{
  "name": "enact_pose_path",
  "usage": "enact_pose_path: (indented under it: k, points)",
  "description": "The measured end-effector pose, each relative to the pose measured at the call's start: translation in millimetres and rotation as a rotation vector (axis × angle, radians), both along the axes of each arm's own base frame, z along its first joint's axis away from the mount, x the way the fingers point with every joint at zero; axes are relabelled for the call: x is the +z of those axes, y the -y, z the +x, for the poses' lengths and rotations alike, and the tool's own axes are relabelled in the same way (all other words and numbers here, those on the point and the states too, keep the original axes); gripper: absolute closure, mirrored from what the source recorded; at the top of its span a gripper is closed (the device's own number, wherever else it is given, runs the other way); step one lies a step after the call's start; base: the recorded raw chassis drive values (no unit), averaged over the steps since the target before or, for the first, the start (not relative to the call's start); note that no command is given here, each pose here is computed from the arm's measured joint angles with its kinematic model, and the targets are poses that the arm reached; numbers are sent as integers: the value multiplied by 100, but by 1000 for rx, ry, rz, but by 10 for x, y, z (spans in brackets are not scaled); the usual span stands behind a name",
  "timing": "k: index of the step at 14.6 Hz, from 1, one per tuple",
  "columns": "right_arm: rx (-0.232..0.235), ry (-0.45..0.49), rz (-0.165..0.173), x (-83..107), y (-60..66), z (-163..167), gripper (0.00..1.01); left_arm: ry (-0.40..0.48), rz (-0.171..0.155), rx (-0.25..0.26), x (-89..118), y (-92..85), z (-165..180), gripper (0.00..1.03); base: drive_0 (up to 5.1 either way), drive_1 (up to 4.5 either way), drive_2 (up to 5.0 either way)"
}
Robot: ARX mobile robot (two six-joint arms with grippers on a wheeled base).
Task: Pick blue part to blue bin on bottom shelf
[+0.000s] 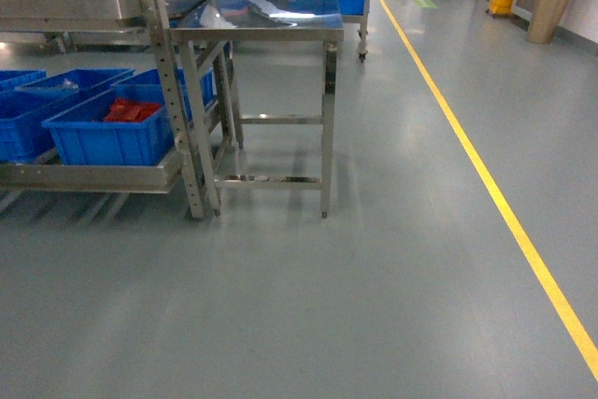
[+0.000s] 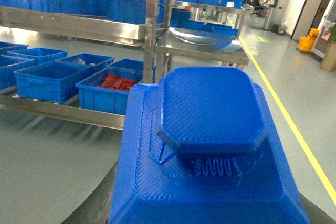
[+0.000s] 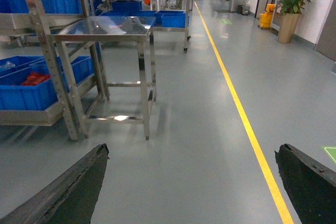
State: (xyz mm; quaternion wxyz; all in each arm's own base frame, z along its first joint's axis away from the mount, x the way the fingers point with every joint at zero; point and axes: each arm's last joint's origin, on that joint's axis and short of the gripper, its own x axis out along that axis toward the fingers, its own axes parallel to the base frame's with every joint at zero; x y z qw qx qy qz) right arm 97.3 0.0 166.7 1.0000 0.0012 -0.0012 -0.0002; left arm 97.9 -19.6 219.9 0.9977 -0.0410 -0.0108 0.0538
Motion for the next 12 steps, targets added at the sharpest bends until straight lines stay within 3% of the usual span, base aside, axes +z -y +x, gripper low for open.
enact_pose_path:
  k: [12]
  points:
    - [0, -2, 0, -2, 0, 0, 3, 2, -1, 0, 2, 0, 0, 60, 4, 423, -414]
